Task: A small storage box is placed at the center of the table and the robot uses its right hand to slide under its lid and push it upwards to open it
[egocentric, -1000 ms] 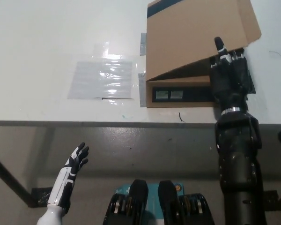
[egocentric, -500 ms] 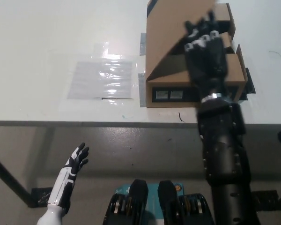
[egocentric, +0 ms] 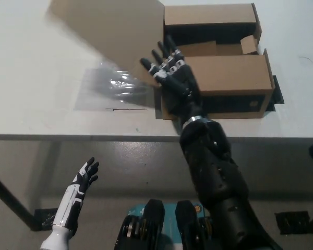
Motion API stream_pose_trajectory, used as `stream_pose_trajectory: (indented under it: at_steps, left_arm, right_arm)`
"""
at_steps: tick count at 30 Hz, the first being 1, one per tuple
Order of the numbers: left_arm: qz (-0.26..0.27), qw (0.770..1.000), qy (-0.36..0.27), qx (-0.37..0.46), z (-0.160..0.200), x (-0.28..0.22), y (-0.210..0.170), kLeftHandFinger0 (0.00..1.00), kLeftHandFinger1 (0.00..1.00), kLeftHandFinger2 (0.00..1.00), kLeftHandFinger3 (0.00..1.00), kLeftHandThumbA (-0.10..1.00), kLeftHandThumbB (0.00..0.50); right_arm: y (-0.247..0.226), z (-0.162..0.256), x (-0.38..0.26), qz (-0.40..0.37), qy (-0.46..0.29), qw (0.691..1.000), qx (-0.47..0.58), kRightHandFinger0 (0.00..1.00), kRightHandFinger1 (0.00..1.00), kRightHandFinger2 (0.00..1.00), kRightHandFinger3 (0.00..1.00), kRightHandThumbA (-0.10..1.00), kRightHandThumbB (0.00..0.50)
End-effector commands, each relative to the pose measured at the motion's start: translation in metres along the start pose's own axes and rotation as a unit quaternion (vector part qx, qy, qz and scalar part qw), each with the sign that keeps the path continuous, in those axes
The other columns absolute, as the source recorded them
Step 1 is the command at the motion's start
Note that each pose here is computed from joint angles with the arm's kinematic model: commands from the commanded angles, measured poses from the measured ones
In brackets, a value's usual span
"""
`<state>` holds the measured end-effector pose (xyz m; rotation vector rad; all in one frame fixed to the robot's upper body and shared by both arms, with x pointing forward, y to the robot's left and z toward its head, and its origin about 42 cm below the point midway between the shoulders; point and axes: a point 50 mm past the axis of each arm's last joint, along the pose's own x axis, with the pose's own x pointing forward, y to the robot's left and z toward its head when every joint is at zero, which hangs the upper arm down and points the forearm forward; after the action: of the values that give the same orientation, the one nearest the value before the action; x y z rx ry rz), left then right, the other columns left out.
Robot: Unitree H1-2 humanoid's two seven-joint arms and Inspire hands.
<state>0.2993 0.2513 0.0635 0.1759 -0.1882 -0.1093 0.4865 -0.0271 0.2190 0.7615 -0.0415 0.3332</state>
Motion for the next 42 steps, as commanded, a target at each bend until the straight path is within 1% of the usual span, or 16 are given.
stream_pose_trajectory:
  at_steps: [1, 6, 7, 10, 11, 12, 19, 21, 22, 24, 26, 28, 34, 37, 40, 42]
  left_arm:
    - [-0.009, 0.999, -0.030, 0.012, 0.008, 0.006, 0.004, 1.00, 1.00, 1.00, 1.00, 1.00, 0.500]
    - [-0.014, 0.999, -0.034, 0.016, 0.010, 0.009, 0.004, 1.00, 1.00, 1.00, 1.00, 1.00, 0.500]
    - [-0.013, 0.999, -0.035, 0.015, 0.011, 0.009, 0.004, 1.00, 1.00, 1.00, 1.00, 1.00, 0.500]
    - [-0.015, 0.999, -0.037, 0.018, 0.012, 0.010, 0.006, 1.00, 1.00, 1.00, 1.00, 1.00, 0.500]
    - [-0.015, 0.999, -0.038, 0.021, 0.012, 0.010, 0.006, 1.00, 1.00, 1.00, 1.00, 1.00, 0.500]
    - [-0.015, 0.999, -0.038, 0.021, 0.012, 0.011, 0.007, 1.00, 1.00, 1.00, 1.00, 1.00, 0.500]
    - [-0.017, 0.999, -0.041, 0.023, 0.014, 0.014, 0.006, 1.00, 1.00, 1.00, 1.00, 1.00, 0.500]
    - [-0.017, 0.999, -0.040, 0.022, 0.013, 0.013, 0.006, 1.00, 1.00, 1.00, 1.00, 1.00, 0.500]
    - [-0.016, 0.999, -0.039, 0.022, 0.013, 0.012, 0.006, 1.00, 1.00, 1.00, 1.00, 1.00, 0.500]
    - [-0.015, 0.999, -0.038, 0.023, 0.013, 0.012, 0.007, 1.00, 1.00, 1.00, 1.00, 1.00, 0.500]
    - [-0.014, 0.999, -0.039, 0.024, 0.013, 0.012, 0.007, 1.00, 1.00, 1.00, 1.00, 1.00, 0.500]
    - [-0.019, 0.999, -0.039, 0.026, 0.013, 0.012, 0.006, 1.00, 1.00, 1.00, 1.00, 1.00, 0.500]
    - [-0.016, 0.999, -0.035, 0.024, 0.011, 0.011, 0.004, 1.00, 1.00, 1.00, 1.00, 1.00, 0.500]
    - [-0.016, 0.999, -0.034, 0.025, 0.010, 0.011, 0.005, 1.00, 1.00, 1.00, 1.00, 1.00, 0.500]
    - [-0.016, 0.999, -0.035, 0.027, 0.011, 0.013, 0.006, 1.00, 1.00, 1.00, 1.00, 1.00, 0.500]
    - [-0.018, 0.999, -0.033, 0.025, 0.010, 0.011, 0.005, 1.00, 1.00, 1.00, 1.00, 1.00, 0.500]
  right_arm:
    - [0.040, -0.010, 0.017, 0.057, 0.002, 0.997, -0.043, 1.00, 1.00, 1.00, 1.00, 1.00, 0.289]
    - [0.043, -0.030, 0.018, 0.056, 0.030, 0.996, -0.066, 1.00, 1.00, 1.00, 1.00, 1.00, 0.271]
    - [0.043, -0.033, 0.017, 0.056, 0.036, 0.995, -0.079, 1.00, 1.00, 1.00, 1.00, 1.00, 0.288]
    - [0.045, -0.037, 0.017, 0.061, 0.033, 0.994, -0.089, 1.00, 1.00, 1.00, 1.00, 1.00, 0.292]
    - [0.046, -0.036, 0.017, 0.064, 0.030, 0.993, -0.094, 1.00, 1.00, 1.00, 1.00, 1.00, 0.308]
    - [0.048, -0.034, 0.018, 0.067, 0.026, 0.993, -0.093, 1.00, 1.00, 1.00, 1.00, 1.00, 0.326]
    - [0.071, 0.000, 0.021, 0.106, -0.016, 0.989, -0.104, 1.00, 1.00, 1.00, 1.00, 1.00, 0.331]
    - [0.080, 0.013, 0.019, 0.120, -0.035, 0.986, -0.108, 1.00, 1.00, 1.00, 1.00, 1.00, 0.322]
    - [0.083, 0.018, 0.018, 0.124, -0.043, 0.985, -0.108, 1.00, 1.00, 1.00, 1.00, 1.00, 0.334]
    - [0.093, 0.033, 0.014, 0.137, -0.065, 0.983, -0.108, 1.00, 1.00, 1.00, 1.00, 1.00, 0.357]
    - [0.101, 0.046, 0.010, 0.147, -0.083, 0.979, -0.111, 1.00, 1.00, 1.00, 1.00, 1.00, 0.352]
    - [0.115, 0.072, 0.002, 0.166, -0.115, 0.973, -0.108, 1.00, 1.00, 1.00, 1.00, 1.00, 0.342]
    - [0.147, 0.140, -0.029, 0.229, -0.206, 0.946, -0.102, 1.00, 1.00, 1.00, 1.00, 1.00, 0.389]
    - [0.160, 0.192, -0.063, 0.264, -0.279, 0.916, -0.116, 1.00, 1.00, 1.00, 1.00, 1.00, 0.391]
    - [0.163, 0.225, -0.093, 0.286, -0.325, 0.893, -0.122, 1.00, 1.00, 1.00, 1.00, 1.00, 0.394]
    - [0.158, 0.254, -0.127, 0.311, -0.369, 0.866, -0.133, 1.00, 1.00, 1.00, 1.00, 1.00, 0.391]
